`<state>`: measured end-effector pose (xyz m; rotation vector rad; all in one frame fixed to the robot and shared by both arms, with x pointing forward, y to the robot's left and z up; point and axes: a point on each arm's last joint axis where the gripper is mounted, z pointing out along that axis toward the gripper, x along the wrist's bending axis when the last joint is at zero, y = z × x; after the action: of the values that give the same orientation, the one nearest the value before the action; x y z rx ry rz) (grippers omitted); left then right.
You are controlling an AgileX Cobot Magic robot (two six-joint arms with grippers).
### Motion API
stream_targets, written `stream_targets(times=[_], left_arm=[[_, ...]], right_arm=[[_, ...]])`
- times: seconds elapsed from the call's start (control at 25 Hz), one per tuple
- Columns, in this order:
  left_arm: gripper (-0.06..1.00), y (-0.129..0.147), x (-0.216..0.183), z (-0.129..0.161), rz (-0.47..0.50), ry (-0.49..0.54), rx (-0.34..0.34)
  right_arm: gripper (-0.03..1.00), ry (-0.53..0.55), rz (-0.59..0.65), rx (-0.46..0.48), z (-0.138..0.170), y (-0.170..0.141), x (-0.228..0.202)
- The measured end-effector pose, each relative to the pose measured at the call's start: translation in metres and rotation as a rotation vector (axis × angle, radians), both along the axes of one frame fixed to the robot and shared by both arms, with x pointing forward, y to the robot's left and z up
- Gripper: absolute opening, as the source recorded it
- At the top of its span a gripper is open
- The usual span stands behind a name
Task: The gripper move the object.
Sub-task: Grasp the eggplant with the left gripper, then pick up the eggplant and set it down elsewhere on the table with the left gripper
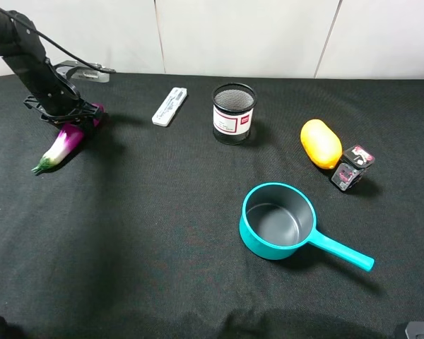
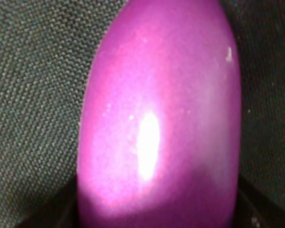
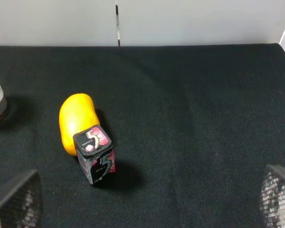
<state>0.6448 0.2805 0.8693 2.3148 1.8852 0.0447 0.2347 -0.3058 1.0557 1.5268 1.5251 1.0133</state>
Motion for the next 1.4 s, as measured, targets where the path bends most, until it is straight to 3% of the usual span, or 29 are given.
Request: stream_targets(times=[0.6, 0.96, 1.4], left_arm=[[0.58, 0.0, -0.001, 0.003, 0.022, 0.005, -0.008], [0.58, -0.001, 0.0, 0.036, 0.047, -0.002, -0.019], [0.58, -0.002, -0.015, 0.071, 0.093, 0.067, -0.032]], right_arm=[[0.69, 0.0, 0.0, 0.0, 0.0, 0.0, 0.0], [0.69, 0.0, 0.0, 0.0, 0.0, 0.0, 0.0], [0.69, 0.0, 0.0, 0.0, 0.0, 0.0, 0.0]])
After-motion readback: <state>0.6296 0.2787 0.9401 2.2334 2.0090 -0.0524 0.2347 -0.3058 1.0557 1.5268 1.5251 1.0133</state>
